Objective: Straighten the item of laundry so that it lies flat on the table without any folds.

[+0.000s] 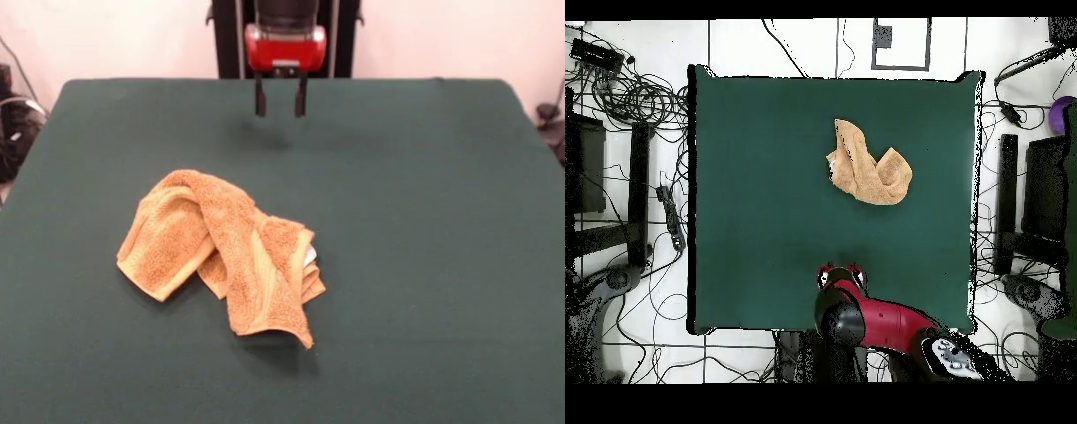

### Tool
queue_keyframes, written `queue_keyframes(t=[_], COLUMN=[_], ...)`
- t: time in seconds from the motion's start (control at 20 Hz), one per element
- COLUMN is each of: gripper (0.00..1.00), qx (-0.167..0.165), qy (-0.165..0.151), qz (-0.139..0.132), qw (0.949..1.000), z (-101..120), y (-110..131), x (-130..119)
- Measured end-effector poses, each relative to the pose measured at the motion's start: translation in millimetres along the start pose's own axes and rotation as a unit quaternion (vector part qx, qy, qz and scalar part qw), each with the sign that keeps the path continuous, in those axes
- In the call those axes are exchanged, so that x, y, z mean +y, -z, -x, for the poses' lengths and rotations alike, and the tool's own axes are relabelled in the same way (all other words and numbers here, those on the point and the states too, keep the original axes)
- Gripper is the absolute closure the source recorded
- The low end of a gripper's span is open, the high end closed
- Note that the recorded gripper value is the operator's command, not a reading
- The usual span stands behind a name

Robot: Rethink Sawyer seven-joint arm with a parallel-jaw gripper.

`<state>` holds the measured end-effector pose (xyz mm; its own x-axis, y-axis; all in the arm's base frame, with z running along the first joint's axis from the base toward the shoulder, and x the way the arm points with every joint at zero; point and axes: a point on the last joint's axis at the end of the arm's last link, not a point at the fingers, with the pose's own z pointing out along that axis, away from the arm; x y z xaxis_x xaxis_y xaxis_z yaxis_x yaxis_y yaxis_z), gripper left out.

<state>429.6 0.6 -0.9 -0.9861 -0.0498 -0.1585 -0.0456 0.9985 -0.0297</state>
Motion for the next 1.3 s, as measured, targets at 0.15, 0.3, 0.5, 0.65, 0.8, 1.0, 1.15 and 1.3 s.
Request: queue_keyframes(t=[0.15, 0.3, 0.5, 0.65, 0.8, 1.0, 1.15, 1.3], gripper=[0.00, 0.00, 0.00, 0.00, 0.00, 0.00, 0.00, 0.00], qx=[0.022, 0.039, 0.059, 0.077, 0.093, 0.091, 0.063, 0.029], qy=[-0.001, 0.009, 0.033, 0.049, 0.056, 0.052, 0.045, 0.044], qz=[0.010, 0.012, 0.003, -0.009, -0.022, -0.034, -0.047, -0.058], qw=[0.9997, 0.9991, 0.9977, 0.9958, 0.9939, 0.9940, 0.9959, 0.9969], z=[-16, -17, 2, 28, 58, 89, 119, 147], y=[-14, -9, 21, 55, 91, 124, 148, 165], x=[7, 14, 22, 29, 30, 22, 10, 2])
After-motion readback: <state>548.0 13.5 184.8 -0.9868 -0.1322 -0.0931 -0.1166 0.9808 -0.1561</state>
